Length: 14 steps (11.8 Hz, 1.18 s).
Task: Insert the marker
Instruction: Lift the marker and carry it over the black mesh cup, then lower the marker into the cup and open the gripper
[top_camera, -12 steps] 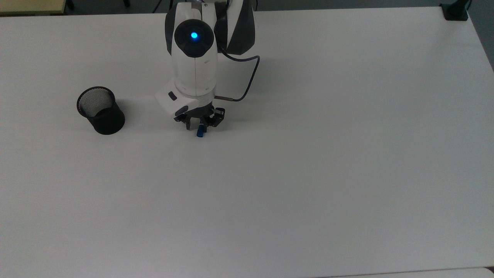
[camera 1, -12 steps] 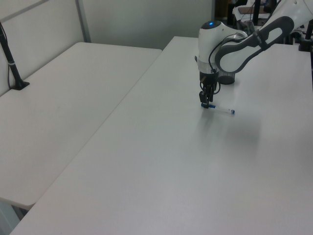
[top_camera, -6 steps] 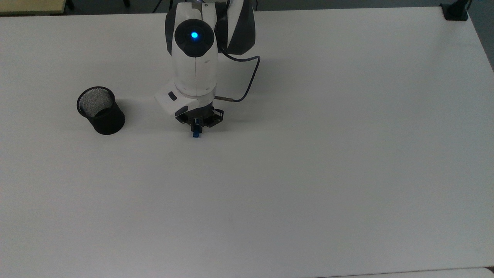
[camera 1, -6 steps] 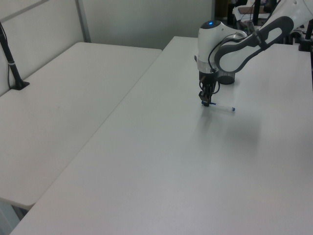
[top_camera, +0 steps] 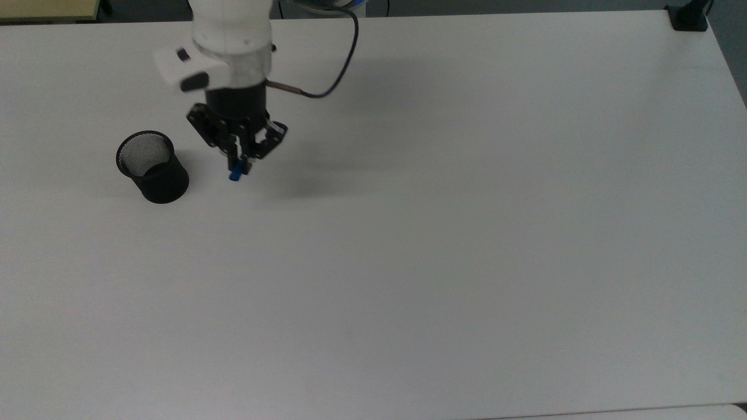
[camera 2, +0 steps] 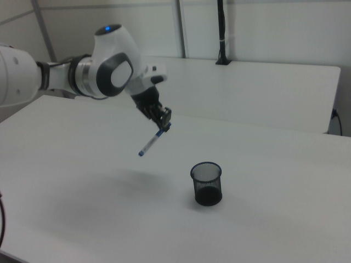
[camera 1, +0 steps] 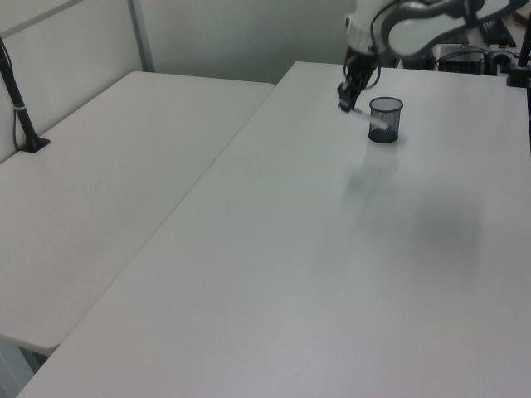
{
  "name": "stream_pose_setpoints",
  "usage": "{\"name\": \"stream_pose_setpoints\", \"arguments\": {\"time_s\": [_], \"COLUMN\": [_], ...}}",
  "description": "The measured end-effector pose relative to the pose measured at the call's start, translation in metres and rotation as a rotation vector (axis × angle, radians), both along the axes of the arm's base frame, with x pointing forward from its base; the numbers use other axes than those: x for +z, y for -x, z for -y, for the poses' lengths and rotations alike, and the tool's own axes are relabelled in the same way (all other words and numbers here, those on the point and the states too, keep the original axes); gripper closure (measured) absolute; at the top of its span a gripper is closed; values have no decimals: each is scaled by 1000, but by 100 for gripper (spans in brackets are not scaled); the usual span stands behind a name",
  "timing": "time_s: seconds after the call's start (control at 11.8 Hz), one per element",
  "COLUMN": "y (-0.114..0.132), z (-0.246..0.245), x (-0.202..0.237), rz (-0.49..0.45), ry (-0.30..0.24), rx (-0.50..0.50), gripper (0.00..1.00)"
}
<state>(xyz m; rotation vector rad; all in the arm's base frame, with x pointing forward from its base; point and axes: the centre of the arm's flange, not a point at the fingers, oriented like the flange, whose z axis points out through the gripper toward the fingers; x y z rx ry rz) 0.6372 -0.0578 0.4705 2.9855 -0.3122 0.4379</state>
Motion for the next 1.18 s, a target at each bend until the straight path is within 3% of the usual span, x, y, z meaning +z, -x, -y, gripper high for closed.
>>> {"name": "stream_pose_setpoints", "arguments": {"time_s": [0.17, 0.42, 0.76, 1.18], "y": [16, 20, 24, 33], "z": [42, 102, 149, 148], "x": [48, 56, 1, -59], "rz": [95, 225, 318, 333], "ry": [24, 91, 167, 170], "rx": [-28, 3, 70, 107], "gripper": [83, 83, 83, 83]}}
